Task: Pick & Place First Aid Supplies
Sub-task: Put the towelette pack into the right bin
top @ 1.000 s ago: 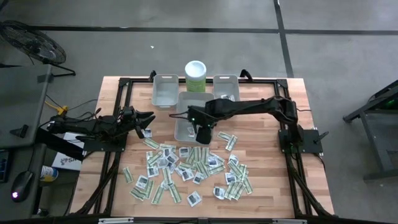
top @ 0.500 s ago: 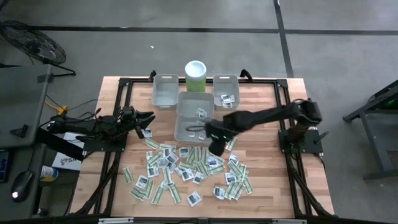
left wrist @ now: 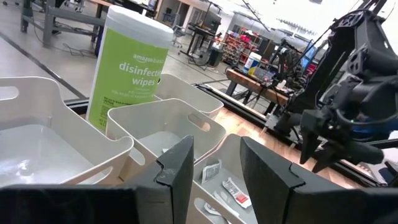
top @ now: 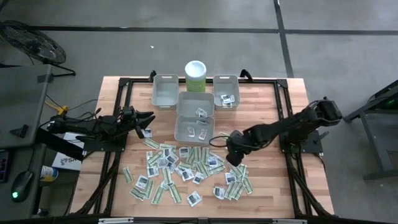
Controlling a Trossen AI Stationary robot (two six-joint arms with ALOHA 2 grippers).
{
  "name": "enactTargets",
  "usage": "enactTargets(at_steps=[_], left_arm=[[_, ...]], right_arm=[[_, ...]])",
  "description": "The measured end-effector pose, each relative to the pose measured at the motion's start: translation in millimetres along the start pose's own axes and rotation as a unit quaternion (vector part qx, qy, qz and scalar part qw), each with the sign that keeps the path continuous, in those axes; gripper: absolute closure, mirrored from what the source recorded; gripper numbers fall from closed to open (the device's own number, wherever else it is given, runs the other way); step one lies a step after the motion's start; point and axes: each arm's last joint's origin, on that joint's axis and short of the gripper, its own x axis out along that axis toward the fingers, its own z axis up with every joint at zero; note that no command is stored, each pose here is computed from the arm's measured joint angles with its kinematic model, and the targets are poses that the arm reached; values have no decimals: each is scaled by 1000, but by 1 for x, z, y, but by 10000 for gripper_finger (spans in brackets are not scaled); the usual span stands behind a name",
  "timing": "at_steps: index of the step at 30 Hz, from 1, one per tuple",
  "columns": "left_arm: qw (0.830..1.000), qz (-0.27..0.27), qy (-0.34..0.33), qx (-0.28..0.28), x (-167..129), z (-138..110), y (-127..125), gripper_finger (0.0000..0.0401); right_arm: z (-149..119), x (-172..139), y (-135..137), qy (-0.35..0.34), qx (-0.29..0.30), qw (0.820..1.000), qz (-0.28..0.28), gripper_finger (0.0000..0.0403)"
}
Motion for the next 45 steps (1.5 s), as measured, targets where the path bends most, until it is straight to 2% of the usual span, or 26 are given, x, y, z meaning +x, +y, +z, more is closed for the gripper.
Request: enactTargets(at_steps=[7, 15, 26, 33, 45], left_arm=[[1000, 0, 0, 0, 0, 0, 0, 270], [1000, 0, 0, 0, 0, 0, 0, 270], [1000, 0, 0, 0, 0, 0, 0, 270], [1000, 0, 0, 0, 0, 0, 0, 270], [1000, 0, 0, 0, 0, 0, 0, 270]], right_arm=[[-6, 19, -6, 4, 9, 1000, 20, 247], [-7, 30, -6, -1, 11, 1000, 6, 247], [-15, 52, 1, 30, 14, 999, -7, 259], [-15, 59, -1, 35, 15, 999, -27, 294], [-13, 57, 2, 33, 12, 999, -35, 392]])
